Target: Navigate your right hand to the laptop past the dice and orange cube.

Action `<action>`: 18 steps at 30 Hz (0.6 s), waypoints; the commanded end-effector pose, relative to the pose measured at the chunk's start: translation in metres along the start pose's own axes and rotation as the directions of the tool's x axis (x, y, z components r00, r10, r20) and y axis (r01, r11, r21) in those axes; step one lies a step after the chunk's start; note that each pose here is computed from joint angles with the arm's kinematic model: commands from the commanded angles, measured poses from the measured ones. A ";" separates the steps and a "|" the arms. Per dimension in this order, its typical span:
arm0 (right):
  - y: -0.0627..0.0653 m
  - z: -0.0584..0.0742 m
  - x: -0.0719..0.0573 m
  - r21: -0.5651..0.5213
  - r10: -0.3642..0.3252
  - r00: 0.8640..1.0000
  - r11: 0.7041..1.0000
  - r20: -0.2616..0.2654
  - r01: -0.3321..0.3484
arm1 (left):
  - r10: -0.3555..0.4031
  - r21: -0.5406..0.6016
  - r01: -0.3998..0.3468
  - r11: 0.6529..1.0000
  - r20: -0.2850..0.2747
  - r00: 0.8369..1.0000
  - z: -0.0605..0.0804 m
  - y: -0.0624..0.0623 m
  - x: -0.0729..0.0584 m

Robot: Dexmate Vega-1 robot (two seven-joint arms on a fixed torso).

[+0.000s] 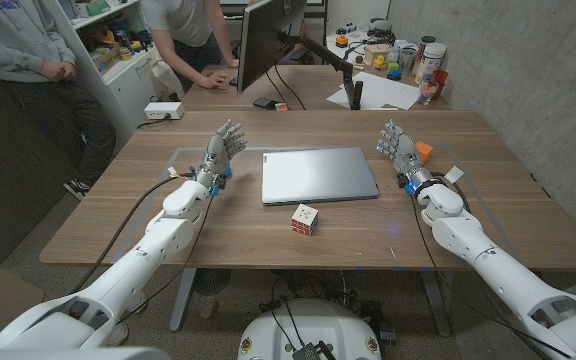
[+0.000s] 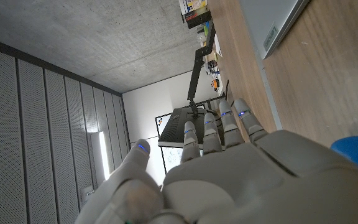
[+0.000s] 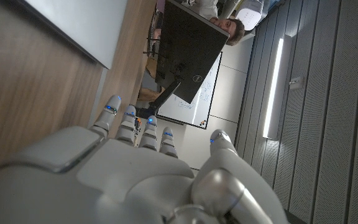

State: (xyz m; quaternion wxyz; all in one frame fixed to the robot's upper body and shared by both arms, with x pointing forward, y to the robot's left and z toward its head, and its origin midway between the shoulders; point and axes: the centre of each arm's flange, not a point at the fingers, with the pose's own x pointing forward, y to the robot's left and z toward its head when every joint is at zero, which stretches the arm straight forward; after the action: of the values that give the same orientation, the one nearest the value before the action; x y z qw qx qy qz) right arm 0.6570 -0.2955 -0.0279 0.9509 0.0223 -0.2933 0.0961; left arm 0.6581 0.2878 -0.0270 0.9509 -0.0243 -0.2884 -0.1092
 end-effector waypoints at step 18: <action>-0.002 0.033 -0.025 -0.260 -0.095 0.994 0.960 0.061 0.108 | -0.007 0.027 0.007 1.000 -0.007 1.000 -0.003 -0.004 -0.001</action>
State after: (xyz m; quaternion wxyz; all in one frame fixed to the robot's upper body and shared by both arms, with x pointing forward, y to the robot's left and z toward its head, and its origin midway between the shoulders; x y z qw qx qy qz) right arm 0.6496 -0.3038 -0.0260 0.9505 0.0010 -0.3030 0.0688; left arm 0.6591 0.2839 -0.0277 0.9508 -0.0185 -0.2879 -0.1132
